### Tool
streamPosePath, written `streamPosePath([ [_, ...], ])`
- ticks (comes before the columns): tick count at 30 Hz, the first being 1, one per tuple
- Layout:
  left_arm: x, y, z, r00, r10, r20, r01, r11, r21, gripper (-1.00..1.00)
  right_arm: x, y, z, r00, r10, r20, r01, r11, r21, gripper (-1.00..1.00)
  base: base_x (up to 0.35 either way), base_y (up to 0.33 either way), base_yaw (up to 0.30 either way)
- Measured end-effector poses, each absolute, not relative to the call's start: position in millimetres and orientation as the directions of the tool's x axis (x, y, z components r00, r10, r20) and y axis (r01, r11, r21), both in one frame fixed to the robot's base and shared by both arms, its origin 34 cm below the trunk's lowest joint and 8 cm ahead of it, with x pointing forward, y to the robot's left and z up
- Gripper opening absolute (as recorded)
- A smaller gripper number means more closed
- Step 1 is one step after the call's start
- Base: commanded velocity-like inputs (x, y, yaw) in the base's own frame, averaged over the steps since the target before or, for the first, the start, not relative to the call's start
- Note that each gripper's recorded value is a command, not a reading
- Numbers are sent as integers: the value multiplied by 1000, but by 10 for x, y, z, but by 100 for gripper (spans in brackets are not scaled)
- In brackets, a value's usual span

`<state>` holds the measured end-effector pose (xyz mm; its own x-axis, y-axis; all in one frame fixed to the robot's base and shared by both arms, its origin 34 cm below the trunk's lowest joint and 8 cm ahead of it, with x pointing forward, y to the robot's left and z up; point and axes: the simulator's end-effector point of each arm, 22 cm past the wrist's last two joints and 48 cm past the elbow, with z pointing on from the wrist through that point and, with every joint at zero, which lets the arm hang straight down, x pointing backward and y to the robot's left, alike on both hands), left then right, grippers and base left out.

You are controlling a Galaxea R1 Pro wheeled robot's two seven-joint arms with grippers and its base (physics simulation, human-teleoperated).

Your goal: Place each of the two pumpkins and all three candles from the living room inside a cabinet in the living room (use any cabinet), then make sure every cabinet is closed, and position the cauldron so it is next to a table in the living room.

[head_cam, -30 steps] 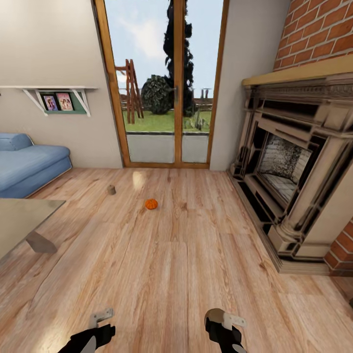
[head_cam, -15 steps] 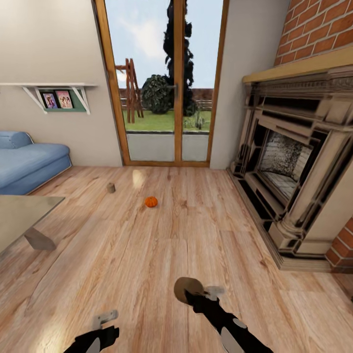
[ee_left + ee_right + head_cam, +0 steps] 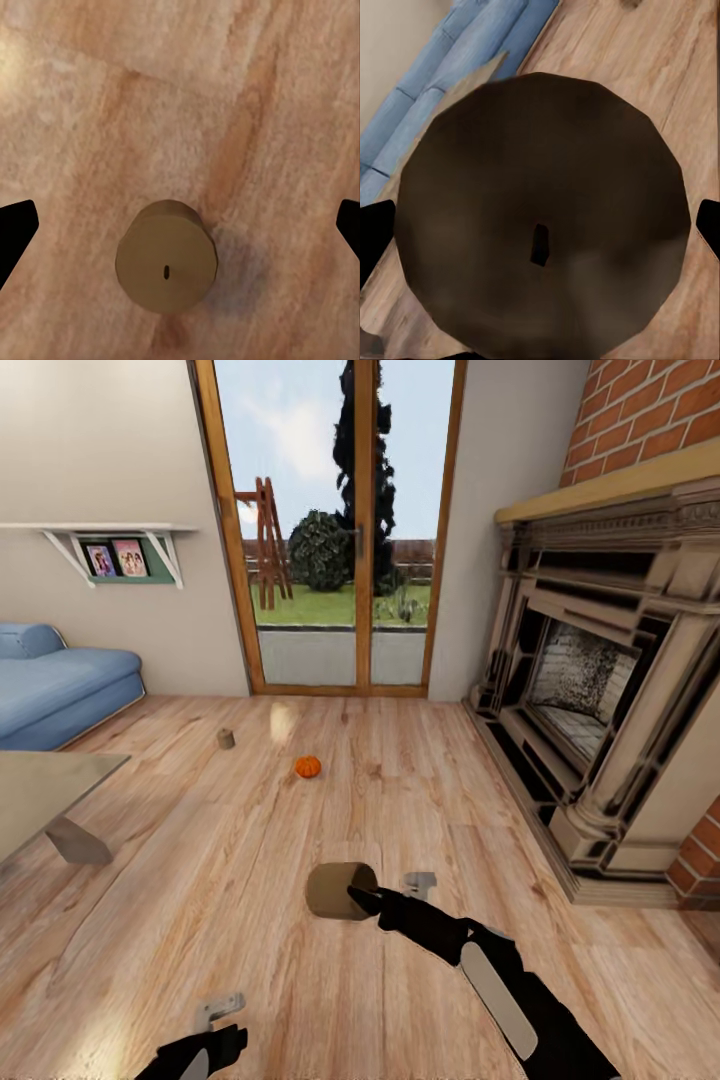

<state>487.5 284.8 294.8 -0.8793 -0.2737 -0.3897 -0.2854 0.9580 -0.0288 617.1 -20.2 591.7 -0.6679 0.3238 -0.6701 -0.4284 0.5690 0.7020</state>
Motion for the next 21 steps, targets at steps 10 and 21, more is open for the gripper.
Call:
streamPosePath([
  [10, 4826, 2692, 2724, -881, -274, -385, -278, 959, -47, 100, 6210, -364, 5794, -670, 358, -650, -401, 562, 723, -100, 0, 0, 0],
  [21, 4766, 2661, 2479, -882, -274, -384, -276, 960, -50, 100, 6143, -368, 5547, -674, 355, -647, -400, 561, 725, -100, 0, 0, 0],
])
